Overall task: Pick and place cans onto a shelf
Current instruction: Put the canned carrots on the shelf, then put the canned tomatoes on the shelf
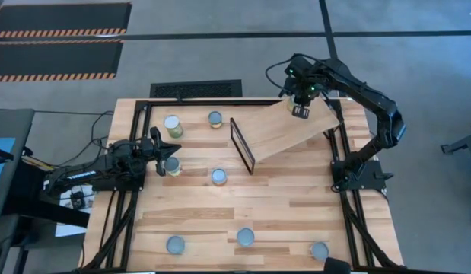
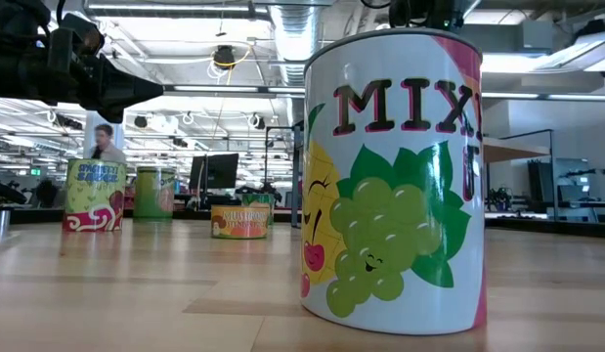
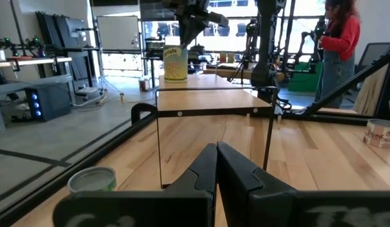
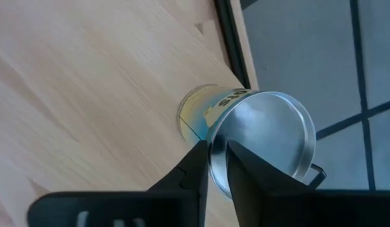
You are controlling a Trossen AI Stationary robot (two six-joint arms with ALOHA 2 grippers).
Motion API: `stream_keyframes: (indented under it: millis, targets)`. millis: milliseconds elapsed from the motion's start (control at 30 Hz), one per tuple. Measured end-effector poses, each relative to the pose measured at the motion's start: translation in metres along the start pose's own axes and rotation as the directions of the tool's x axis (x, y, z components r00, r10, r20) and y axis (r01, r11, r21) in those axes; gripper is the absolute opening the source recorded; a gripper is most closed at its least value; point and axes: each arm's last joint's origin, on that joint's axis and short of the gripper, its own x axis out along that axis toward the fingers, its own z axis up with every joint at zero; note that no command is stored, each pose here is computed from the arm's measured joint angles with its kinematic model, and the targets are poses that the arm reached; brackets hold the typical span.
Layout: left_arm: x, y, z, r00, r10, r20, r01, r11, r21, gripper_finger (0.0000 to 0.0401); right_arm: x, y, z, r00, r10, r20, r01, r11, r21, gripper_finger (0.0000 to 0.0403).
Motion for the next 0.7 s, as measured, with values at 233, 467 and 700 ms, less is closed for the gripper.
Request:
stream_keyframes:
  millis: [233, 467, 700]
  targets:
    - [0.0, 0.0, 0.0, 1.0, 0.0, 0.0, 0.0, 1.0, 0.0, 0.0, -0.005, 0.004, 0.0, 1.0, -0.03, 0.006, 0.03, 1.0, -0.004, 0.0107]
    - [0.0, 0.001, 0.0, 1.0, 0.023, 0.001, -0.023, 1.0, 0.014, 0.0, -0.033, 0.015, -0.004, 0.994, -0.046, 0.098, 0.049, 0.998, -0.025, 0.0102]
    - [0.0, 0.001, 0.0, 1.0, 0.023, 0.001, -0.023, 1.0, 0.011, 0.0, -0.079, 0.035, -0.026, 0.947, -0.063, 0.314, 0.058, 0.998, 0.026, 0.0052]
